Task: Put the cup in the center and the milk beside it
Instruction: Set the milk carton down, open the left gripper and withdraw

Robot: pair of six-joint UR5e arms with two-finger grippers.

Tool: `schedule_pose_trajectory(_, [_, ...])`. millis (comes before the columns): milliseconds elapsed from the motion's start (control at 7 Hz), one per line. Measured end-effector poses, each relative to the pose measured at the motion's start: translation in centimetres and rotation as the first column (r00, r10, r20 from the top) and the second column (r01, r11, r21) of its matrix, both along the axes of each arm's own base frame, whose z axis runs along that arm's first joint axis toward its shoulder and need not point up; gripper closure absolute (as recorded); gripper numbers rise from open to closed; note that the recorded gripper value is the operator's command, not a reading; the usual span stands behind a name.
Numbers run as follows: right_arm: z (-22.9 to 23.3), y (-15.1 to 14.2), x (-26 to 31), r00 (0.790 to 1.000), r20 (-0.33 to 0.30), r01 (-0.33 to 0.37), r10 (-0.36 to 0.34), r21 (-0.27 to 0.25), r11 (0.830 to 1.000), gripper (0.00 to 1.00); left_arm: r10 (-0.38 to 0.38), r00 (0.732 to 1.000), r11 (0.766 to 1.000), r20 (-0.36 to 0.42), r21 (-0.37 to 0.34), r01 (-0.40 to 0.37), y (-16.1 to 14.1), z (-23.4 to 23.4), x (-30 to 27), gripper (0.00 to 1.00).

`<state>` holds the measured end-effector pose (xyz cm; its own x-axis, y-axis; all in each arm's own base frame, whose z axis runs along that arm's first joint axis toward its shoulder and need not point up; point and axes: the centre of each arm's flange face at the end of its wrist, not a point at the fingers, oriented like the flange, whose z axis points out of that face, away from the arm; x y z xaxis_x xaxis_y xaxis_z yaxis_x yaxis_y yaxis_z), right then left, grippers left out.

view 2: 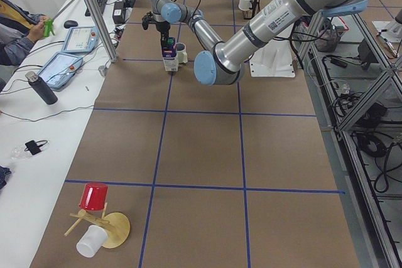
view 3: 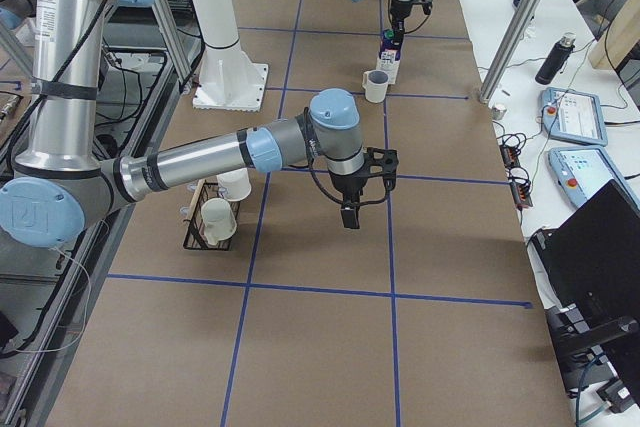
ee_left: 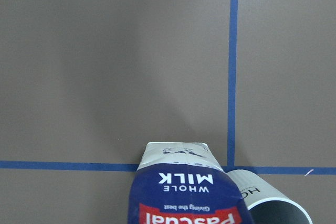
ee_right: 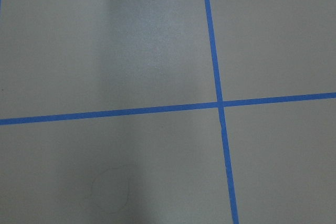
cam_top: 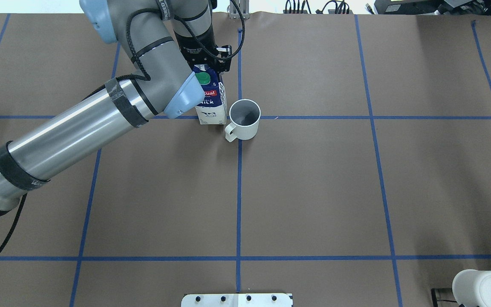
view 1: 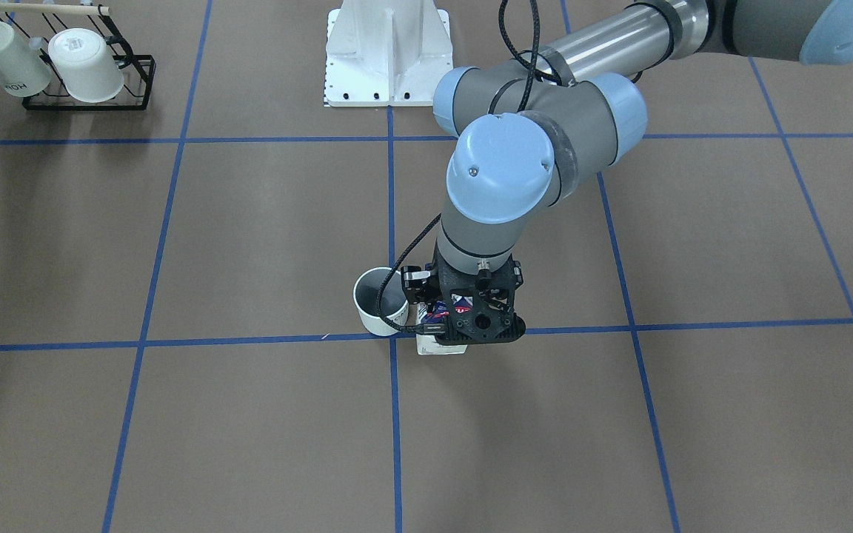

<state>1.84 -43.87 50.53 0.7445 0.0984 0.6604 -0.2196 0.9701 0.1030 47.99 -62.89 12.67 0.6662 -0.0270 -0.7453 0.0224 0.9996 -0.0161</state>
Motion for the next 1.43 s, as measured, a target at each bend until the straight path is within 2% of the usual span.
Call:
schedule_pose_trajectory(571, [0.1,0.0,-0.1,1.0,0.001,0.002,-0.002,-0.004,1.0,0.0,-0.012,1.0,1.0,-0.002,0.008,0.012,-0.6,0.0,-1.2,0.01])
schedule_pose_trajectory(857, [0.3,0.0,-0.1,1.0,0.0,0.002,-0.002,-0.005,1.0,0.0,-0.06,0.998,0.998,-0.028,0.034,0.061,-0.3,1.1,-6.3,0.01])
schedule_pose_trajectory(1143, [0.4,-0.1,-0.1,1.0,-0.001,0.002,-0.002,-0.008,1.0,0.0,-0.091,0.995,0.992,-0.042,0.088,0.095,2.7,6.8,-14.7,0.01])
schedule_pose_trajectory(1429, [0.5,-0.1,-0.1,1.0,0.004,0.005,-0.005,-0.011,1.0,0.0,-0.061,0.998,0.978,0.012,0.2,0.057,5.8,14.6,-25.0,0.01])
